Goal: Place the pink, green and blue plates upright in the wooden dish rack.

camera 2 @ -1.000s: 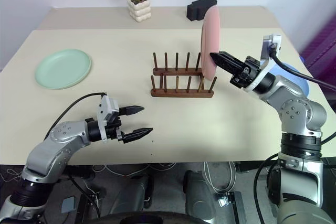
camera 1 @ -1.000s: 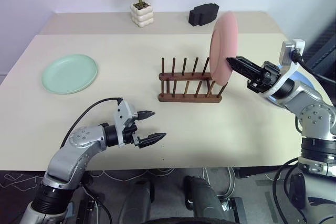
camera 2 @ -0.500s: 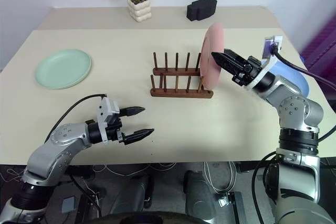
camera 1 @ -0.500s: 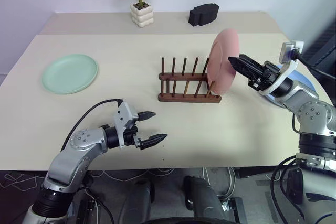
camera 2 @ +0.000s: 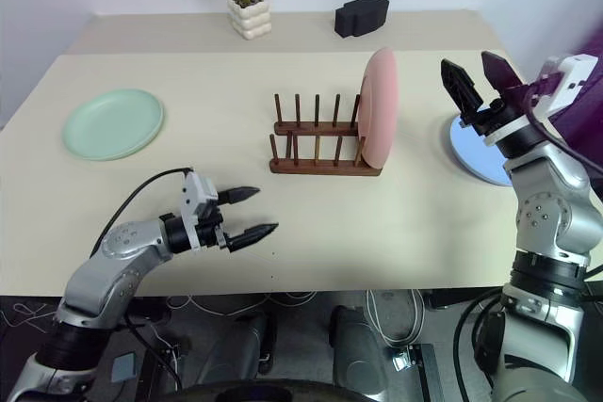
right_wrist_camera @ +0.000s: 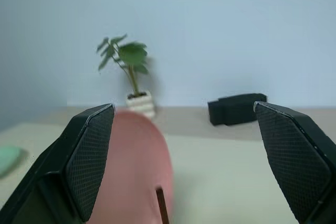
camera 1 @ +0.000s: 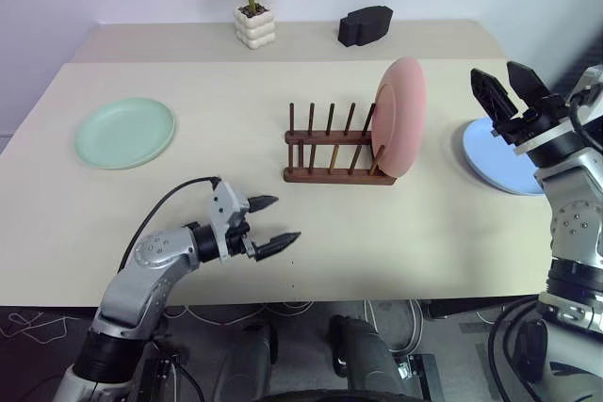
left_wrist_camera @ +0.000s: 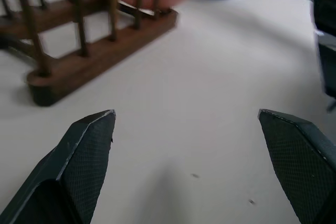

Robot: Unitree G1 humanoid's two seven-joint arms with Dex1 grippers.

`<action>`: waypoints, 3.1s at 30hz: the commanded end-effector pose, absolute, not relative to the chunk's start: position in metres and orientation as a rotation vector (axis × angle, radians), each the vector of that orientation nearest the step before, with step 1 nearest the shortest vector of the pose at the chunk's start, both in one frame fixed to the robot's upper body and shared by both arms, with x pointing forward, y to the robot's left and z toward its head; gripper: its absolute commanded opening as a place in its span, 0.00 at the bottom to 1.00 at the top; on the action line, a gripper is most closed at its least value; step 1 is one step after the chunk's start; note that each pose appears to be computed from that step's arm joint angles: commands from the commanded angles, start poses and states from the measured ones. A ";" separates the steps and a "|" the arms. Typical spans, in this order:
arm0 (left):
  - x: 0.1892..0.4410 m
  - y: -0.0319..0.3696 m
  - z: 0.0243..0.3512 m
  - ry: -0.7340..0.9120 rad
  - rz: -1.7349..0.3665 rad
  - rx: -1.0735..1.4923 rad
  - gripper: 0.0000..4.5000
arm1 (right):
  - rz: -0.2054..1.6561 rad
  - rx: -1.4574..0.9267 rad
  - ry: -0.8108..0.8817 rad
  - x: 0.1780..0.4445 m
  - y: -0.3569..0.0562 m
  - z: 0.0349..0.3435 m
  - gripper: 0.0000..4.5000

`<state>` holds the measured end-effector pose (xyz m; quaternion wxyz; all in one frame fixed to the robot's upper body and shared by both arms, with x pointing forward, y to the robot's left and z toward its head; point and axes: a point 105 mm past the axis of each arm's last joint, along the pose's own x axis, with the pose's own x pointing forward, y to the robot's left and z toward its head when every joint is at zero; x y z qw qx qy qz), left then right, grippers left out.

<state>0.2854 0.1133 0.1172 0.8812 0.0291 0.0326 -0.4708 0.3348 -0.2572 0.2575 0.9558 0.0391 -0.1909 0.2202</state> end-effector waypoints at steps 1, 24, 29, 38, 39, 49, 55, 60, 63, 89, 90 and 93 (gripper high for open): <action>0.313 0.156 0.147 -0.044 -0.769 0.035 1.00 | 0.570 -0.155 -0.453 0.312 -0.229 0.284 0.96; 0.353 0.383 0.179 0.085 0.648 -0.235 1.00 | 1.164 -0.602 -0.356 0.299 -0.046 0.218 0.96; 0.361 0.381 0.157 0.193 0.633 -0.329 1.00 | 1.181 -0.632 -0.357 0.298 -0.040 0.210 0.96; 0.374 0.380 0.134 0.241 0.648 -0.493 0.47 | 1.169 -0.611 -0.340 0.295 -0.039 0.203 0.97; 0.375 0.380 0.134 0.238 0.647 -0.493 0.35 | 1.166 -0.610 -0.338 0.295 -0.039 0.202 0.97; 0.383 0.371 0.162 0.071 0.583 -0.481 0.01 | 1.156 -0.612 -0.337 0.296 -0.038 0.200 0.97; 0.390 0.329 0.231 -0.199 0.397 -0.292 0.01 | 1.101 -0.653 -0.375 0.305 -0.040 0.208 0.97; 0.388 0.259 0.303 -0.440 0.148 -0.088 0.01 | 0.991 -0.744 -0.449 0.321 -0.042 0.221 0.97; 0.384 0.221 0.326 -0.510 0.050 -0.043 0.01 | 0.904 -0.805 -0.514 0.330 -0.043 0.232 0.97; 0.353 0.119 0.347 -0.469 -0.258 0.050 0.00 | 0.666 -1.113 -0.709 0.352 -0.032 0.240 0.92; 0.353 0.119 0.346 -0.464 -0.258 0.053 0.00 | 0.666 -1.114 -0.709 0.352 -0.032 0.240 0.85; 0.353 0.119 0.345 -0.456 -0.261 0.053 0.00 | 0.666 -1.118 -0.705 0.353 -0.032 0.239 0.59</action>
